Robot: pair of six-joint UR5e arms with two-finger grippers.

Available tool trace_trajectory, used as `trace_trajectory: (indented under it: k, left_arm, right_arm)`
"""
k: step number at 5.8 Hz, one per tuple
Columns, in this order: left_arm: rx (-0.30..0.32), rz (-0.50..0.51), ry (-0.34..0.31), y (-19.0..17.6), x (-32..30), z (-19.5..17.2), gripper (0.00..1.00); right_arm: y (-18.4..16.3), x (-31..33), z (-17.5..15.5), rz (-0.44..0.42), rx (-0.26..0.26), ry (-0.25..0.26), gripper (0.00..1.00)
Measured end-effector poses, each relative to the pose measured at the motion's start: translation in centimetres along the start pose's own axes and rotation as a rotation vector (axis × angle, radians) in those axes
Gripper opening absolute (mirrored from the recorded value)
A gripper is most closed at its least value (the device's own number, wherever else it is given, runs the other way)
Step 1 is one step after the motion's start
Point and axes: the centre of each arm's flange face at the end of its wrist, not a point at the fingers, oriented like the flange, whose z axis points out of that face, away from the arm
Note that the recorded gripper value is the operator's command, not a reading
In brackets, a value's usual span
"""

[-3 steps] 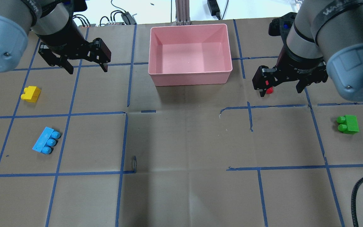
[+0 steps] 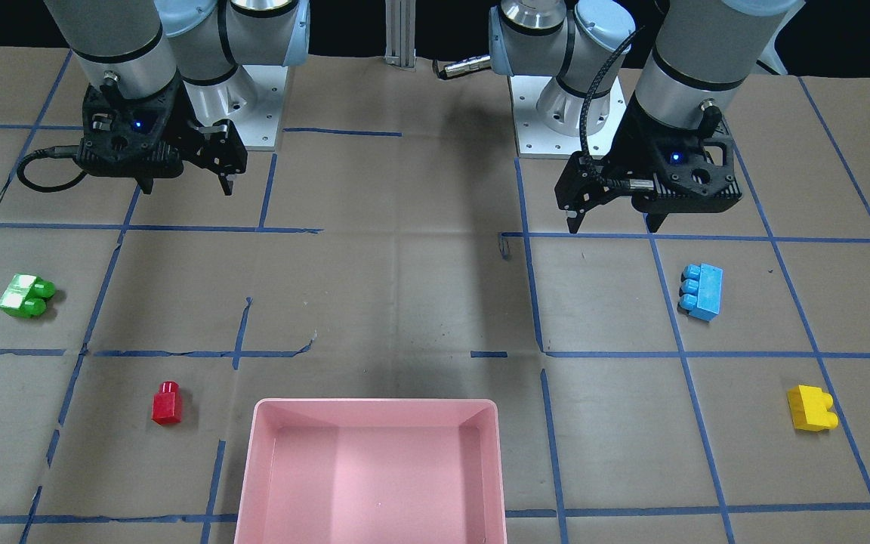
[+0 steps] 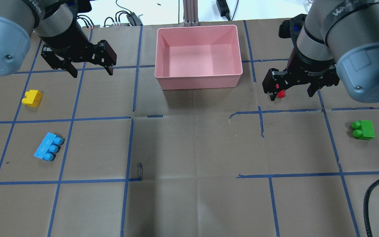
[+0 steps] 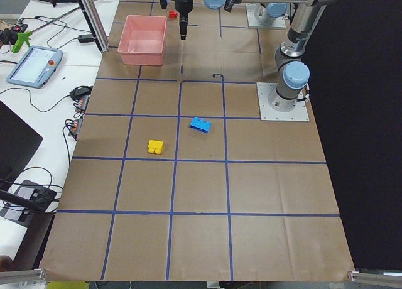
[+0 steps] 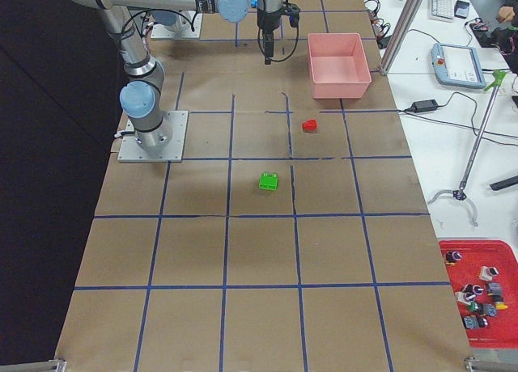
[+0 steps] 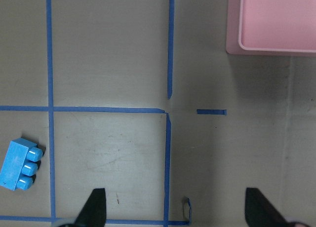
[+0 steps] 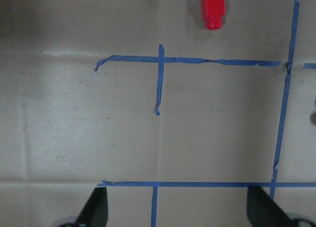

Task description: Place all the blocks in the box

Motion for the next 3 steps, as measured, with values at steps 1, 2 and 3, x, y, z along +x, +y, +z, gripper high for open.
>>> trace_trajectory:
  k: [1,2,3]
  left_arm:
    - [0.005,0.0,0.0,-0.04,0.0,0.07,1.0]
    - [0.008,0.0,-0.001,0.08,-0.02,0.06,1.0]
    - [0.005,-0.004,-0.002,0.13,-0.03,0.19,1.0]
  right_arm:
    - [-0.17,0.0,0.08,0.0,0.004,0.0,1.0]
    - [-0.38,0.0,0.11,0.001,0.014,0.0,1.0]
    - [-0.55,0.0,0.14,0.001,0.021,0.001,1.0]
